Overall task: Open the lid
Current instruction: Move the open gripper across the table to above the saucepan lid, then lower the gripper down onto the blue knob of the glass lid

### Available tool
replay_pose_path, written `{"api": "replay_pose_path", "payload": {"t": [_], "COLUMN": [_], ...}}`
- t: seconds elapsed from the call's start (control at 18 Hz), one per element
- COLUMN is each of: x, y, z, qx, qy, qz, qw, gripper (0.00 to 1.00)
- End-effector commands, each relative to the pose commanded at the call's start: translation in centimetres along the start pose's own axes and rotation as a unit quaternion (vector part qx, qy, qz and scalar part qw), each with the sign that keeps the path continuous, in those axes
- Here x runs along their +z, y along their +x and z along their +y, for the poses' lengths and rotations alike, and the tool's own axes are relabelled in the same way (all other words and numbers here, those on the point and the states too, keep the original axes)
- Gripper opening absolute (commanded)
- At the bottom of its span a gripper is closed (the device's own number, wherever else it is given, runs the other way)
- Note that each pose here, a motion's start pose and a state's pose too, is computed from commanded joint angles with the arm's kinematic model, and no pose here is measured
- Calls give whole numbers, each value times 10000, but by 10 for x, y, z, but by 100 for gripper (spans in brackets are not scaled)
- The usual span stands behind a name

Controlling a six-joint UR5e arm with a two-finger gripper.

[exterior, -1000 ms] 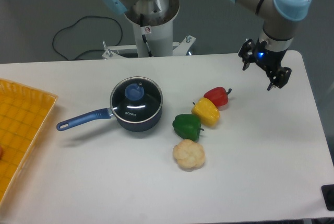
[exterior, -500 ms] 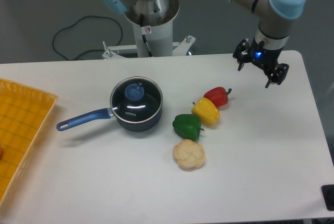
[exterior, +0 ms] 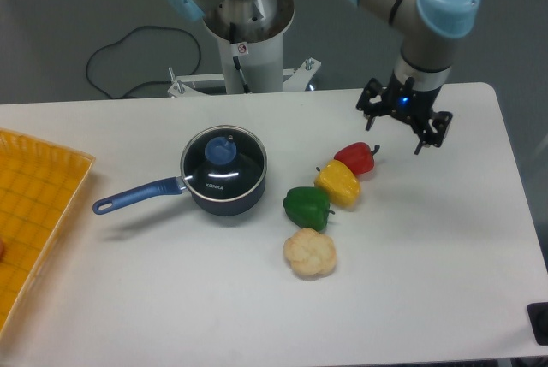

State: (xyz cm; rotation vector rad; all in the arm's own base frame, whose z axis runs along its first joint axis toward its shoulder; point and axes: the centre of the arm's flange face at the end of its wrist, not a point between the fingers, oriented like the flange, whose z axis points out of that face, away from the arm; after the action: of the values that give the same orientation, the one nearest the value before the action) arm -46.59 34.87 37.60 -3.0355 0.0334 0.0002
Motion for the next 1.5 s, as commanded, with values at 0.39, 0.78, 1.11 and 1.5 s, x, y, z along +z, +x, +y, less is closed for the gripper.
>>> {"api": "replay_pose_path", "payload": {"t": [0.39, 0.78, 1.11, 1.5], "x": [4, -8, -8, 19], "y": [62, 140, 198, 244], "z": [-36, -39, -50, -78], "qx": [385, 466, 474, 585], "qy": [-214, -162, -263, -356], "qz": [8, -24, -259, -314], "qw": [9990, 9988, 9982, 9972], "gripper": [100, 99, 99, 99]}}
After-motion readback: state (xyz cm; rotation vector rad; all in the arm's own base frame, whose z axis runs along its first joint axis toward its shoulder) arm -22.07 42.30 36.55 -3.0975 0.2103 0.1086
